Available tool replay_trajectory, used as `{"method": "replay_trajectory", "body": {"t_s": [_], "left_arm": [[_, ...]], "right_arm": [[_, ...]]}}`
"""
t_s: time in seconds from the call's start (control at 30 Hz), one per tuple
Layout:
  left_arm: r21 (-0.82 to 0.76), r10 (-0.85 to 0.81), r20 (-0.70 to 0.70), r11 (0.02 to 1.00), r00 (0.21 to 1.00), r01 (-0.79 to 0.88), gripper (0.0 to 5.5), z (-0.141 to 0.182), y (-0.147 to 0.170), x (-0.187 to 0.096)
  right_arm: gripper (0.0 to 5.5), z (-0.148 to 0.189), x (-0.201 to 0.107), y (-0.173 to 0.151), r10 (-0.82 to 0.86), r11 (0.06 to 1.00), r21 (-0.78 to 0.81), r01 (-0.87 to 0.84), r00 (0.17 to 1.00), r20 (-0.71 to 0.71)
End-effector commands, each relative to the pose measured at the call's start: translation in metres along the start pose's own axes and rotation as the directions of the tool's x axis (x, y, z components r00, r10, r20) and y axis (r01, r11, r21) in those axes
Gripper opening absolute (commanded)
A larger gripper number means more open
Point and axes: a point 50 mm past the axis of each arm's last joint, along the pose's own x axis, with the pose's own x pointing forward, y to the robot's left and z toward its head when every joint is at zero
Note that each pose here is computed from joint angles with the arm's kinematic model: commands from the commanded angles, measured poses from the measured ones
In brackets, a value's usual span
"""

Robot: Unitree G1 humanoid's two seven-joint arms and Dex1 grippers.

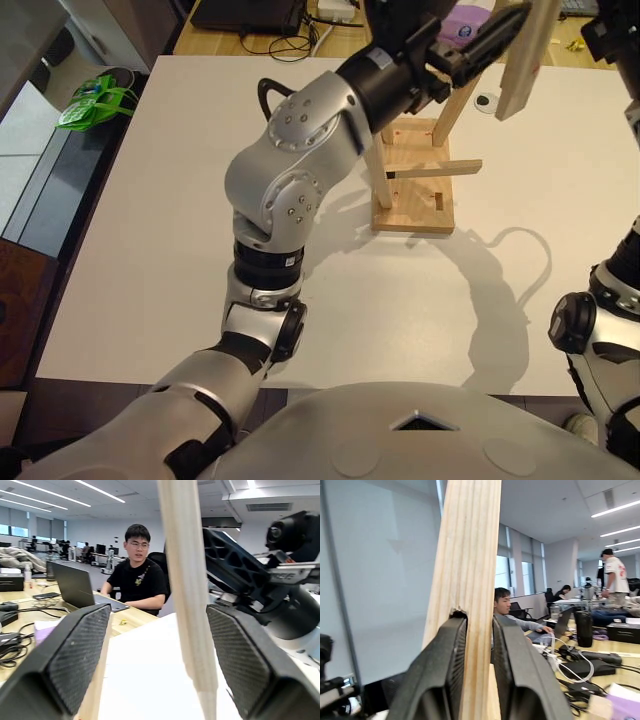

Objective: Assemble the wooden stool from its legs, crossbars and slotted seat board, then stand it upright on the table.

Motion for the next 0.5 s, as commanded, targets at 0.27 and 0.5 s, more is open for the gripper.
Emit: {"method": "replay_trajectory", "body": {"t_s": [0.27, 0.5], "left_arm": [[0.014, -0.009, -0.085, 1.000, 0.996, 0.011, 3.28, -0.011, -0.008, 0.015], [-0.011, 0.003, -0.070, 1.000, 0.998, -0.003, 2.06, -0.007, -0.007, 0.015]], "right_arm": [[0.69, 0.006, 0.019, 0.023, 0.112, 0.994, -0.026, -0.110, 0.991, 0.077], [0.69, 0.000, 0.018, 0.026, 0.122, 0.992, -0.041, -0.120, 0.991, 0.061]]}}
